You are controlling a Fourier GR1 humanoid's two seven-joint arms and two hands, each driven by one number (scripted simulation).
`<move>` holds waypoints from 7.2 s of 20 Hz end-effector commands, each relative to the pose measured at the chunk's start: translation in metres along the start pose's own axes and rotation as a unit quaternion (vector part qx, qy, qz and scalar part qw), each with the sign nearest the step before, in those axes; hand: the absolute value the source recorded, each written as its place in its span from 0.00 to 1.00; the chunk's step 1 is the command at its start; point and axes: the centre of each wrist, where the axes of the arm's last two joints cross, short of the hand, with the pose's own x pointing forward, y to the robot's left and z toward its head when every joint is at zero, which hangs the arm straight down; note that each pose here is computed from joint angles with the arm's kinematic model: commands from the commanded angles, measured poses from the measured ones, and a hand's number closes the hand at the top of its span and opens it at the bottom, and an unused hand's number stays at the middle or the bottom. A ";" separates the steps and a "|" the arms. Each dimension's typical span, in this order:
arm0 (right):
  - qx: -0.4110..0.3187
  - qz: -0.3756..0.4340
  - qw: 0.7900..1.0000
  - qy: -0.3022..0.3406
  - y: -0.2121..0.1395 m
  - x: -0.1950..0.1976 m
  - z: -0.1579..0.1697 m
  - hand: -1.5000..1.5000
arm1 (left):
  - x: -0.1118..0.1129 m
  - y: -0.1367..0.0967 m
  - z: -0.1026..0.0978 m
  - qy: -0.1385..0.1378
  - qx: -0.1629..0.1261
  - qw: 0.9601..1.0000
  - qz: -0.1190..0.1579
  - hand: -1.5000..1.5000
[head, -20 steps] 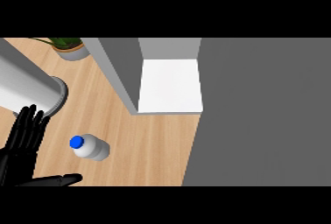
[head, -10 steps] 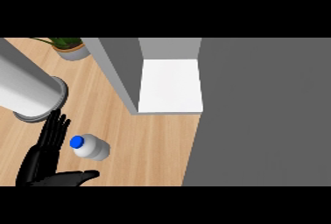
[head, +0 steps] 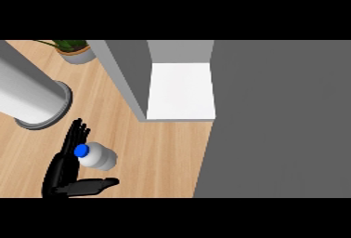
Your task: Pick up the bottled water, place it into the cabinet and close the cabinet
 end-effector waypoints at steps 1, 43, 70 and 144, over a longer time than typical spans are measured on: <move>-0.013 0.026 0.999 -0.034 0.002 0.027 0.011 0.00 | -0.028 0.009 -0.011 0.006 0.005 1.000 0.003 0.00; -0.007 0.027 0.999 -0.024 0.002 0.016 0.009 0.00 | -0.098 -0.009 0.000 -0.023 0.000 0.988 0.151 1.00; -0.006 0.027 0.999 -0.022 0.012 0.016 0.013 0.00 | -0.007 -0.074 -0.036 -0.064 -0.035 0.981 0.182 1.00; 0.020 0.002 0.999 -0.032 -0.002 0.014 0.017 0.00 | 0.047 -0.180 -0.209 -0.040 0.109 0.971 -0.210 0.00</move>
